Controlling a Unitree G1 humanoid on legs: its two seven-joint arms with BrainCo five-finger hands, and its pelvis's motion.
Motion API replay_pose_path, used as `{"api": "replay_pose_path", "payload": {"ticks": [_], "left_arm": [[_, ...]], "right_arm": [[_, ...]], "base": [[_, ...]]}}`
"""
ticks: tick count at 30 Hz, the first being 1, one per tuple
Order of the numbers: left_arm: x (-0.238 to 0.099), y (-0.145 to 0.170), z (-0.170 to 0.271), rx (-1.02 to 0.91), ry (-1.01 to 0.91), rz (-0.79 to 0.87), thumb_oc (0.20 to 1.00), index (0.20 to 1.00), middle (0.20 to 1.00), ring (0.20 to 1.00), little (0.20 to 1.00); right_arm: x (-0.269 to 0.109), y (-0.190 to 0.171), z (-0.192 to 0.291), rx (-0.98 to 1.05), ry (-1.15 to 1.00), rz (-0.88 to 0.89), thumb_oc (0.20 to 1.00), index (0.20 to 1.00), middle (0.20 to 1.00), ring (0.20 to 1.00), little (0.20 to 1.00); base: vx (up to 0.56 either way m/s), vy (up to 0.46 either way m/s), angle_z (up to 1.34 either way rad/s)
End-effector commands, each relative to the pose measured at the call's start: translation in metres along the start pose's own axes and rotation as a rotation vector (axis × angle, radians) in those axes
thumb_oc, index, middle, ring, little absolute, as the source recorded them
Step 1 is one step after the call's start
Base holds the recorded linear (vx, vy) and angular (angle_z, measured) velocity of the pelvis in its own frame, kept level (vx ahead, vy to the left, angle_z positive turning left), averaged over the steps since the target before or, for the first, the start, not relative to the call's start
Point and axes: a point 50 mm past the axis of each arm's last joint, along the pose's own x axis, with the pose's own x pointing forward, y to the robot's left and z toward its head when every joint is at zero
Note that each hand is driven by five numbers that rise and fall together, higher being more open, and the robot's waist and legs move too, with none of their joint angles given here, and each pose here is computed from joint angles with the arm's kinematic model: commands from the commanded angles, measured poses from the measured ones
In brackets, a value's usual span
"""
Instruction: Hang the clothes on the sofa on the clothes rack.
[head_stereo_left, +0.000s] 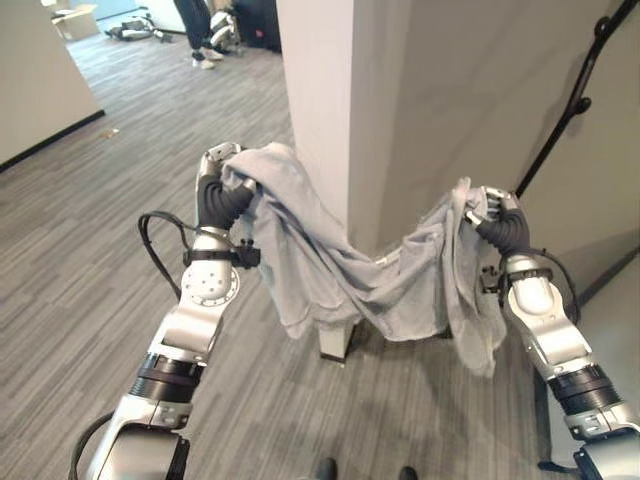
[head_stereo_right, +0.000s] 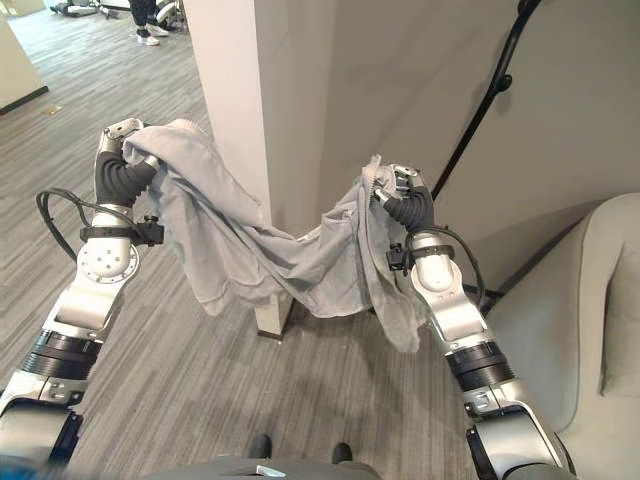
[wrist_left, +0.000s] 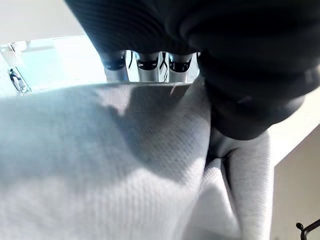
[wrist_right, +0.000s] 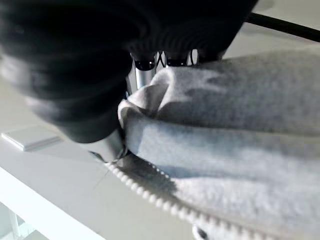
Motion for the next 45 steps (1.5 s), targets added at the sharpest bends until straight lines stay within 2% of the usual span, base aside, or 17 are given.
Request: {"api": "replay_pose_path", "payload": {"ticks": [1,7,12,15,17,19,26,35,45], "left_arm": [[0.017,-0.003,0.022,-0.051,-0.113,0.023,0.200,0.200,0.200,0.200,0.200],[0.017,-0.005,0.027,-0.047,-0.138,0.005,0.200,0.200,0.200,0.200,0.200],[0.030,-0.004,0.049,-0.055,-0.231,-0.007,0.200,0.200,0.200,0.200,0.200],[0.035,0.001,0.059,-0.048,-0.275,0.006,0.200,0.200,0.200,0.200,0.200],[0.024,0.019,0.053,-0.037,-0.272,0.062,0.200,0.200,0.200,0.200,0.200],[0.024,0.012,0.053,-0.117,-0.256,0.066,0.200,0.200,0.200,0.200,0.200],[0.021,0.010,0.053,-0.126,-0.252,0.060,0.200,0.200,0.200,0.200,0.200],[0.010,0.000,0.038,-0.074,-0.190,-0.004,0.200,0.200,0.200,0.200,0.200],[0.005,0.011,0.029,-0.016,-0.162,-0.002,0.200,0.200,0.200,0.200,0.200]], "right_arm": [[0.009,-0.012,0.026,-0.014,-0.139,-0.046,0.200,0.200,0.200,0.200,0.200],[0.011,-0.007,0.030,0.000,-0.157,-0.033,0.200,0.200,0.200,0.200,0.200],[0.019,0.003,0.054,0.046,-0.255,-0.006,0.200,0.200,0.200,0.200,0.200],[0.023,-0.001,0.067,0.070,-0.305,-0.021,0.200,0.200,0.200,0.200,0.200],[0.024,0.005,0.080,0.075,-0.366,0.025,0.200,0.200,0.200,0.200,0.200],[0.022,0.002,0.082,0.052,-0.378,0.036,0.200,0.200,0.200,0.200,0.200],[0.018,0.000,0.083,0.036,-0.380,0.060,0.200,0.200,0.200,0.200,0.200],[0.012,-0.003,0.067,0.041,-0.322,0.032,0.200,0.200,0.200,0.200,0.200],[0.007,-0.005,0.053,0.008,-0.263,-0.003,0.200,0.200,0.200,0.200,0.200]], "base": [[0.00,0.027,-0.18],[-0.01,0.057,-0.19],[-0.13,-0.057,-0.34],[0.40,-0.748,0.82],[0.80,-1.354,0.21],[0.22,-0.598,0.19],[0.16,-0.388,0.53],[0.18,-0.017,-0.38],[0.13,0.157,-0.44]]}}
